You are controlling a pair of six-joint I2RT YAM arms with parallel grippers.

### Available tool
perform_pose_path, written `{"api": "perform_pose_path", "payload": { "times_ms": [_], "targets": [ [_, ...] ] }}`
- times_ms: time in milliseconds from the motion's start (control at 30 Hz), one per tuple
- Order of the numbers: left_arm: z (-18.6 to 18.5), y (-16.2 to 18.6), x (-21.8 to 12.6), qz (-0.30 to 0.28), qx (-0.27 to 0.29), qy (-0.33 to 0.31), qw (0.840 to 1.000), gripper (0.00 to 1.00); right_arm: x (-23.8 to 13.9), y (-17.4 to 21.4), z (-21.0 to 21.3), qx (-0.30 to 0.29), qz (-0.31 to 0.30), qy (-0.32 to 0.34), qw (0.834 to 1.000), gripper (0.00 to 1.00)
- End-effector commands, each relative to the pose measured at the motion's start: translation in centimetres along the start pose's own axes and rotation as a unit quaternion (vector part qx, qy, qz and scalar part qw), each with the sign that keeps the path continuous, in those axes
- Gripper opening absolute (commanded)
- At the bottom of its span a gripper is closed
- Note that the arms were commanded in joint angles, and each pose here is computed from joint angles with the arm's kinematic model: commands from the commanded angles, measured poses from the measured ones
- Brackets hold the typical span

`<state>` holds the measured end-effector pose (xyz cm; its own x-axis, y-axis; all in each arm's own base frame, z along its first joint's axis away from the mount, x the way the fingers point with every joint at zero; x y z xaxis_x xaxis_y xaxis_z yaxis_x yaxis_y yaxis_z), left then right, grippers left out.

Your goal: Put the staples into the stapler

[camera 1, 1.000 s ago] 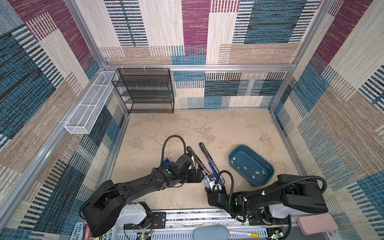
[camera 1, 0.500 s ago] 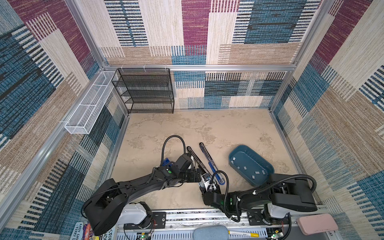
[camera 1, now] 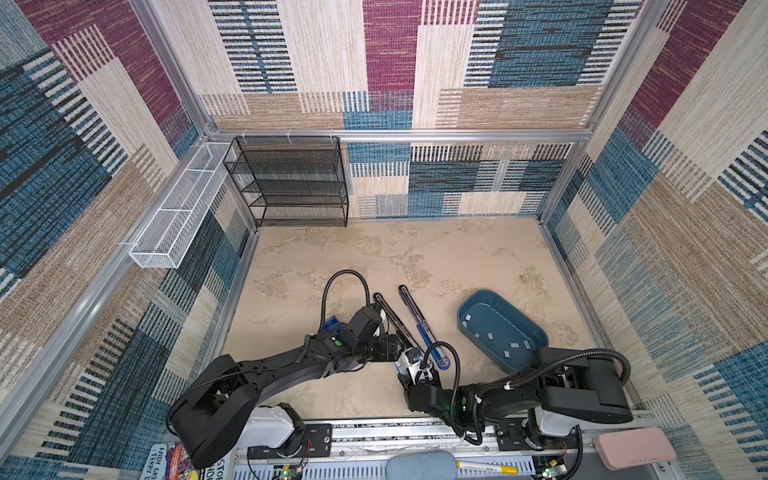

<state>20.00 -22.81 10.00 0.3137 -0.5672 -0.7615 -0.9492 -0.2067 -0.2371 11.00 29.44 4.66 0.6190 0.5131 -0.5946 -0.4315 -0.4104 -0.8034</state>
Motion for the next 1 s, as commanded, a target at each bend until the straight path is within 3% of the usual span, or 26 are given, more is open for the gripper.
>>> {"api": "perform_pose_path", "payload": {
  "times_ms": [0,200,433,767,967],
  "targets": [
    [-0.6,-0.8,0.1,-0.012,0.024,0.005,1.0,0.73,-0.2,2.9,0.3,-0.032,0.07,-0.034,0.996,0.19],
    [-1.4,-1.1,0.7,-0.006,0.035,0.019,0.999,0.71,-0.4,3.1,0.1,-0.026,0.061,-0.041,0.997,0.19],
    [-2.7,-0.8,0.4,0.003,0.048,0.069,0.996,0.58,-0.3,3.3,-0.2,-0.022,0.06,-0.034,0.997,0.17],
    [-3.1,0.8,-1.6,-0.014,0.097,0.154,0.983,0.57,-0.3,3.4,-0.6,-0.013,0.057,-0.02,0.998,0.14],
    [-3.6,1.8,-1.5,0.005,0.127,0.171,0.977,0.58,-0.2,3.3,-0.5,-0.009,0.056,-0.02,0.998,0.13]
  ]
}}
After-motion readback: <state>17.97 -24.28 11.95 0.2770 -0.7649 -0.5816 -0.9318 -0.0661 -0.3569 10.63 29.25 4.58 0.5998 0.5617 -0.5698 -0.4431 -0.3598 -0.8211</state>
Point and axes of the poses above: each gripper's point midway between its finger pads, its own x axis out along the fingers, its own z axis along the line the jaws close on, y = z × x, the point moved 5 cm from there along -x, back along the fingers, and after that the axes turned 14 degrees about -x, right-handed, at the moved point
